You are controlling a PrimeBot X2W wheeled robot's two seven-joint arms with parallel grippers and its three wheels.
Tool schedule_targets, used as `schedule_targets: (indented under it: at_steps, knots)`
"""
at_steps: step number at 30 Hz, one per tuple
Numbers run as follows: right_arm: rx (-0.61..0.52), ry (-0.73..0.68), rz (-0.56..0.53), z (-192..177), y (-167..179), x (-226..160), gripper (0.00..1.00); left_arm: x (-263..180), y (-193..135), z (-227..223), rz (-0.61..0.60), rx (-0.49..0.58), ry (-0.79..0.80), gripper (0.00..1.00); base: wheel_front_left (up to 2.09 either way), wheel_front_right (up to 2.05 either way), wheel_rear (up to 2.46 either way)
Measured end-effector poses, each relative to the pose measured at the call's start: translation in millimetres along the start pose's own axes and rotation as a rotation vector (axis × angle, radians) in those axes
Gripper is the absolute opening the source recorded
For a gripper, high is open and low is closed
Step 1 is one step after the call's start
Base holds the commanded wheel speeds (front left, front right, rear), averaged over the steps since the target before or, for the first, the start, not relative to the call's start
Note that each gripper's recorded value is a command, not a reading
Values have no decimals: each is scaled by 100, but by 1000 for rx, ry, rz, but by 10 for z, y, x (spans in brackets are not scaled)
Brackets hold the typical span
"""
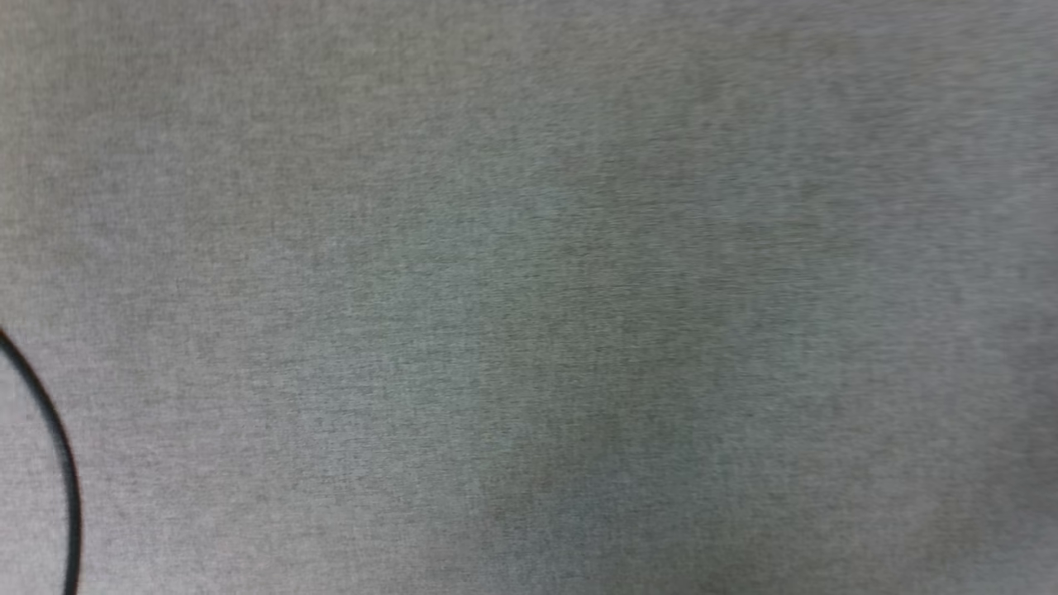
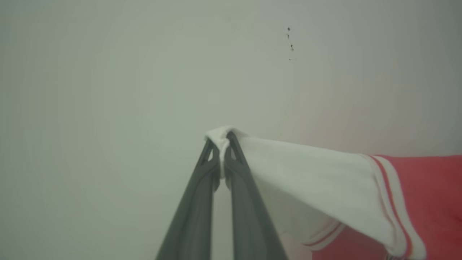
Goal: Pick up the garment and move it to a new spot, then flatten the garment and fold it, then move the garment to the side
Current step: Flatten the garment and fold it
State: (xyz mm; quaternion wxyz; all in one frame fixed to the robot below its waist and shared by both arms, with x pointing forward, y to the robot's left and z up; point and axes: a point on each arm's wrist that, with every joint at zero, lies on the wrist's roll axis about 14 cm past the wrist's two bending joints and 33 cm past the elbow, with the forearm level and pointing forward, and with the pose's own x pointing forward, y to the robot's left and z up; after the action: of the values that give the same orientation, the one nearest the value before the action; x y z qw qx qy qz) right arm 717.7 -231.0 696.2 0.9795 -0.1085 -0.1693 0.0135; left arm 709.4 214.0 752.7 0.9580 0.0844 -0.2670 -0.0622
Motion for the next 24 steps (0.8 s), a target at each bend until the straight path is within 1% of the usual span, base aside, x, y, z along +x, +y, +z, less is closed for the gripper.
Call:
schedule_targets:
  at_steps: [1, 4, 8, 13, 15, 19, 21, 24]
  knots:
    - [13, 46, 23, -324, 143, 10, 0, -36, -20, -313, -5, 3, 58, 0, 0, 0, 0]
    - [16, 129, 58, -709, 301, -116, 0, -178, -90, -642, -13, -27, 121, 0, 0, 0, 0]
    - [23, 249, 94, -1151, 440, -404, 0, -534, -230, -1113, -25, -80, 247, 0, 0, 0, 0]
    - [37, 384, 141, -1487, 599, -812, 0, -1100, -388, -1511, -60, -85, 394, 0, 0, 0, 0]
    - [49, 454, 155, -1612, 641, -1020, 0, -1323, -399, -1578, -59, -94, 430, 0, 0, 0, 0]
    - [55, 622, 174, -1838, 652, -1535, 0, -1853, -409, -1686, -77, -79, 534, 0, 0, 0, 0]
    - [56, 671, 182, -1852, 638, -1754, 0, -2120, -437, -1698, -82, -90, 581, 0, 0, 0, 0]
    - [66, 719, 165, -1792, 505, -2027, 0, -2564, -553, -1703, -127, -82, 669, 0, 0, 0, 0]
